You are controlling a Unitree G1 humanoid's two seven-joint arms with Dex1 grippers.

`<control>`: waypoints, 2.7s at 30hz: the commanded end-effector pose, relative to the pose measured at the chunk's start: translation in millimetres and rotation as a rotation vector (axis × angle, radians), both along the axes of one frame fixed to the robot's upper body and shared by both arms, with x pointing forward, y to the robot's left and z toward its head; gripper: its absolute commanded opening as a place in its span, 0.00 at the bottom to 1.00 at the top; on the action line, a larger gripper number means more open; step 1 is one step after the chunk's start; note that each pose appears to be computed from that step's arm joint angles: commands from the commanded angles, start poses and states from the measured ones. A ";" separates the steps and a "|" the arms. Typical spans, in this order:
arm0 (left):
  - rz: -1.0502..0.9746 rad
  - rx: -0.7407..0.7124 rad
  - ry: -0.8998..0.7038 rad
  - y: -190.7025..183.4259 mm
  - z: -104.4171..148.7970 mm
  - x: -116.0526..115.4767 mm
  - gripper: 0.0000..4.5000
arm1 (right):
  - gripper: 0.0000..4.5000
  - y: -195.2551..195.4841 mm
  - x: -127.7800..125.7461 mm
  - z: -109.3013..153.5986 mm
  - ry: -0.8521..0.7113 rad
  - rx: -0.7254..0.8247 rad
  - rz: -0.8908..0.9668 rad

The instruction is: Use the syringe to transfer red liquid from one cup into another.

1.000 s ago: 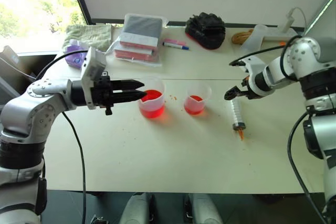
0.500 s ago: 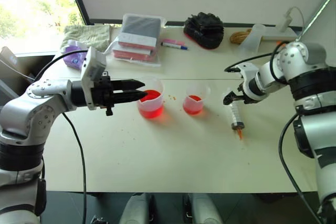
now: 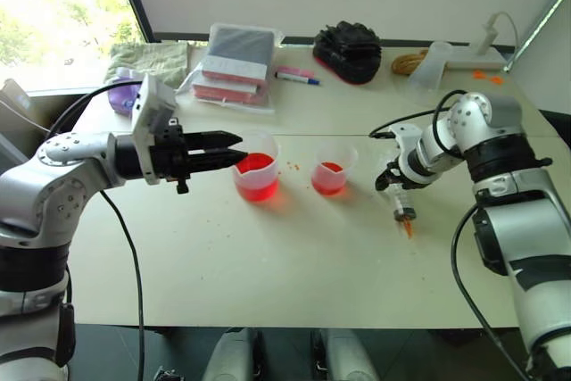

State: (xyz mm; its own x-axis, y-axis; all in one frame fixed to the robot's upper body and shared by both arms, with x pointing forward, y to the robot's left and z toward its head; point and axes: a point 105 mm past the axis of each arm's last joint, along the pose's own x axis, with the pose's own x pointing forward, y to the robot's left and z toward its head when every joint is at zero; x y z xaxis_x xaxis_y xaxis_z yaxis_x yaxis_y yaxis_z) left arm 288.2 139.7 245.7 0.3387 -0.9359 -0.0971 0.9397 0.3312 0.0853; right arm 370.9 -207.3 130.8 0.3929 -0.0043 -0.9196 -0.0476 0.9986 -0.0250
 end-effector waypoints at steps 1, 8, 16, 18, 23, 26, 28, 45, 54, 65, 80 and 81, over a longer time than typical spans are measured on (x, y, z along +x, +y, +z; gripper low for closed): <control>0.003 -0.008 -0.057 1.4 15.5 -4.8 0.37 | 0.31 -3.6 0.1 0.0 -0.006 -0.002 -0.015; 0.019 -0.012 -0.060 4.7 18.9 -3.9 0.37 | 0.31 -17.3 9.1 30.9 -0.172 -0.055 -0.017; 0.066 -0.025 -0.095 17.4 34.2 7.3 0.37 | 0.31 -13.6 33.2 142.4 -0.748 -0.065 0.053; 0.064 -0.035 -0.099 17.8 39.1 10.1 0.37 | 0.31 2.7 34.4 168.6 -0.884 -0.008 0.119; 0.056 -0.034 -0.102 19.2 44.9 13.3 0.37 | 0.31 78.5 11.3 232.6 -1.325 0.193 0.485; 0.057 -0.046 -0.106 23.2 53.8 12.4 0.37 | 0.31 116.9 -15.5 247.0 -1.462 0.433 0.659; 0.074 -0.043 -0.119 29.3 62.7 10.8 0.37 | 0.31 139.4 -29.7 241.6 -1.488 0.564 0.763; 0.151 -0.036 -0.125 48.2 90.9 -7.6 0.37 | 0.31 211.7 -40.7 155.6 -1.428 0.805 0.904; 0.122 -0.065 -0.108 34.1 85.9 -4.9 0.37 | 0.31 227.0 -18.3 117.6 -1.435 0.687 0.837; 0.113 -0.068 -0.094 30.9 82.2 -2.3 0.37 | 0.31 232.4 -14.5 76.5 -1.421 0.622 0.778; 0.145 -0.043 -0.013 25.0 56.4 15.3 0.37 | 0.31 236.0 -26.0 72.7 -1.420 0.608 0.826; 0.143 -0.043 -0.011 23.6 55.2 16.1 0.37 | 0.31 236.1 -26.2 72.5 -1.418 0.608 0.828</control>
State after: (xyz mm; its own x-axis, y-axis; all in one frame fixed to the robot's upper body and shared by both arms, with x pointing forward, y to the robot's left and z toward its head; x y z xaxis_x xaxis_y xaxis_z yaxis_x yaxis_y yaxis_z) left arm 305.0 166.1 291.8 0.4685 -0.8807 -0.0701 0.8835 0.4672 0.0357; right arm 352.0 25.7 184.9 0.5766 0.7769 0.2528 -0.7745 0.6183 -0.1336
